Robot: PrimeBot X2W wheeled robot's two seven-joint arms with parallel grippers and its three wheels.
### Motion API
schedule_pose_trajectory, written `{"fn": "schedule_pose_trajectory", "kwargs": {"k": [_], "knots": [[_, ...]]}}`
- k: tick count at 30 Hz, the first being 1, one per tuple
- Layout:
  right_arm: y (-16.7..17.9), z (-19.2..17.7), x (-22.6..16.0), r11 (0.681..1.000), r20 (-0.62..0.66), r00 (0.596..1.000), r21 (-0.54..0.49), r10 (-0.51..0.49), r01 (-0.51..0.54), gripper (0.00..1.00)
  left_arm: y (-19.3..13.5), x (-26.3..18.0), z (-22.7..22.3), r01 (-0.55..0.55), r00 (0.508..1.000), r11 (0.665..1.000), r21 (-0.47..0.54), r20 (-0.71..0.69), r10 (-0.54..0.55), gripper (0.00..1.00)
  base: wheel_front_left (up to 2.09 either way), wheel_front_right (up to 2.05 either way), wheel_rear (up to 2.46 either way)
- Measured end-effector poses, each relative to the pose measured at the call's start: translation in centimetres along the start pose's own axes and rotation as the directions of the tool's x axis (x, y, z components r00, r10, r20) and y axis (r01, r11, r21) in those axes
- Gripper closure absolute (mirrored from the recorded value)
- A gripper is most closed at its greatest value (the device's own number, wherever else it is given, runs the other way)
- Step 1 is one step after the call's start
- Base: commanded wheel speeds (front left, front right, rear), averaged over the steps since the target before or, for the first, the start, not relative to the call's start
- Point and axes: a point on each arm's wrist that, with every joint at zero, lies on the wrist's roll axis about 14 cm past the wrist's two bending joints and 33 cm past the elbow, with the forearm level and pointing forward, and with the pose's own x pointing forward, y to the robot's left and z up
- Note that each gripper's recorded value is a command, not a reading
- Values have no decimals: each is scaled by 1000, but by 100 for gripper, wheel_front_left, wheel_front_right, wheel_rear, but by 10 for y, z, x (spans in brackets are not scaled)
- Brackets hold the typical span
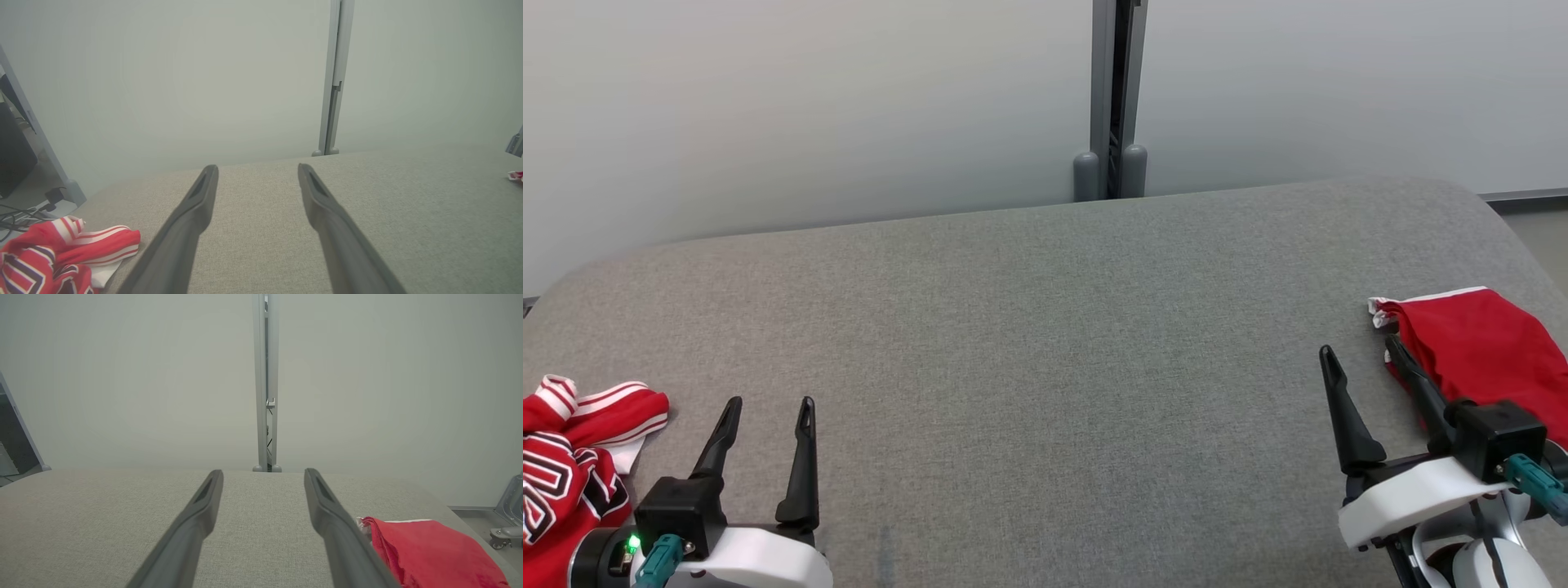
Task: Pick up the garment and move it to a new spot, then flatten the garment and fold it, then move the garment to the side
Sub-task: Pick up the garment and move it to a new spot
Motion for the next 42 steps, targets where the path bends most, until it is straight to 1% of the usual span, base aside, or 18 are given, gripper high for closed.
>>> {"fn": "schedule_pose_trajectory", "kwargs": {"k": [13,18,22,28,34,38,42], "knots": [[4,-3,2,1000,-6,1000,6,9,-9,0,5,-1,0,-12,1000,1000,-3,-2,12,0,0,0,0],[15,-2,8,999,-2,999,9,43,-43,0,12,-1,8,-38,999,999,-6,26,38,0,0,0,0],[36,-2,18,994,3,994,20,106,-106,0,27,-9,10,-87,995,996,-18,38,88,0,0,0,0],[77,-3,34,975,4,976,40,219,-219,0,63,-32,13,-205,977,979,-18,55,206,0,0,0,0],[124,-6,45,938,4,940,64,341,-340,0,103,-64,21,-336,938,941,-33,83,338,0,0,0,0],[151,-8,49,910,4,913,78,407,-406,0,119,-85,22,-397,913,917,-42,89,399,0,0,0,0],[169,-9,51,891,5,894,85,448,-447,0,131,-100,24,-438,892,898,-48,96,441,0,0,0,0]]}}
